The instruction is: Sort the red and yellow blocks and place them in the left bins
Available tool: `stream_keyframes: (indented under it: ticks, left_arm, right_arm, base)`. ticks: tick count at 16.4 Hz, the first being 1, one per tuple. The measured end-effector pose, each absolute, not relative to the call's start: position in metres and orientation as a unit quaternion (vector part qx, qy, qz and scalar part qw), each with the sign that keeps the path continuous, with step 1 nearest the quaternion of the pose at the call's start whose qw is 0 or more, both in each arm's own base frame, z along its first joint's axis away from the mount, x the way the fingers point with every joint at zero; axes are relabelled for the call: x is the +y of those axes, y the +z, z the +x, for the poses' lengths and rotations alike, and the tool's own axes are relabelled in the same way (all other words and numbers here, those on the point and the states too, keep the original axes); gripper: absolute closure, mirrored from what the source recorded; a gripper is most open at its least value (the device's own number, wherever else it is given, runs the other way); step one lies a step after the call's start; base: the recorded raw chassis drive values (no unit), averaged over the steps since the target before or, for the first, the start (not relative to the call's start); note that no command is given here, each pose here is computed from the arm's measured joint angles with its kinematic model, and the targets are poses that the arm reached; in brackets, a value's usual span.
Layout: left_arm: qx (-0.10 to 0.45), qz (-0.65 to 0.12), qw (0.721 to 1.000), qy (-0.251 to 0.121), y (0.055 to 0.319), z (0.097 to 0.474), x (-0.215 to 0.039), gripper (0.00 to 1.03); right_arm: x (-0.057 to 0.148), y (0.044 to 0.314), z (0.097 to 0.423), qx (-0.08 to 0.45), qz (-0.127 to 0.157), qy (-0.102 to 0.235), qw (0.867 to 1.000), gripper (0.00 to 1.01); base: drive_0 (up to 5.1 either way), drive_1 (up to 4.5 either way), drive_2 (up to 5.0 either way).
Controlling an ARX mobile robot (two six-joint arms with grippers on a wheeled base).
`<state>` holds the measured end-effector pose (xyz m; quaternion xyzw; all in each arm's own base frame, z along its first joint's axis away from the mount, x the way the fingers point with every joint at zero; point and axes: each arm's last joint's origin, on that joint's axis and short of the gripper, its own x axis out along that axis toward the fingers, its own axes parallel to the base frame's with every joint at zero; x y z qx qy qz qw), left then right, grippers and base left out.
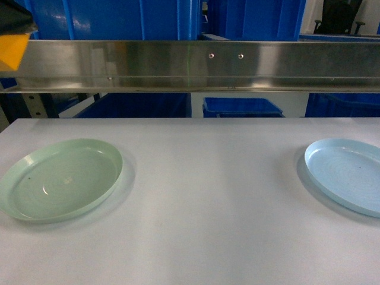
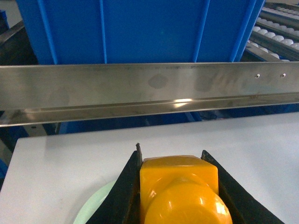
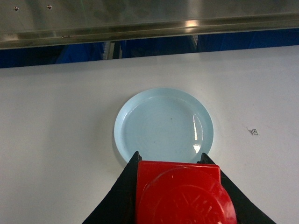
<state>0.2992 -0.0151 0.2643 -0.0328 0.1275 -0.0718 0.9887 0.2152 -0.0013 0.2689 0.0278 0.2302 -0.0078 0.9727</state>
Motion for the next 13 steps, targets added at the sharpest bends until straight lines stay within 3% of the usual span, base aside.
stream_keyframes:
  ticks: [2, 5, 13]
  left_arm:
    - [0.099, -0.047, 0.993, -0.037, 0.288, 0.268, 0.001, 0.76]
    - [0.108, -0.053, 0.992, -0.026, 0.289, 0.258, 0.017, 0.76]
    - [0.121, -0.052, 0.99, -0.05, 0.285, 0.261, 0.006, 0.76]
  right_arm:
    - [-0.001, 0.269, 0.215, 0.23, 0.028, -0.008, 0.973, 0.74]
    - [-0.001, 0.269, 0.215, 0.23, 0.028, -0.008, 0.973, 0.74]
    - [-0.001, 0.269, 0.215, 0.23, 0.028, -0.008, 0.973, 0.74]
  base:
    - [0.0, 0.0, 0.0]
    - [0.0, 0.0, 0.0]
    - [0.0, 0.0, 0.0]
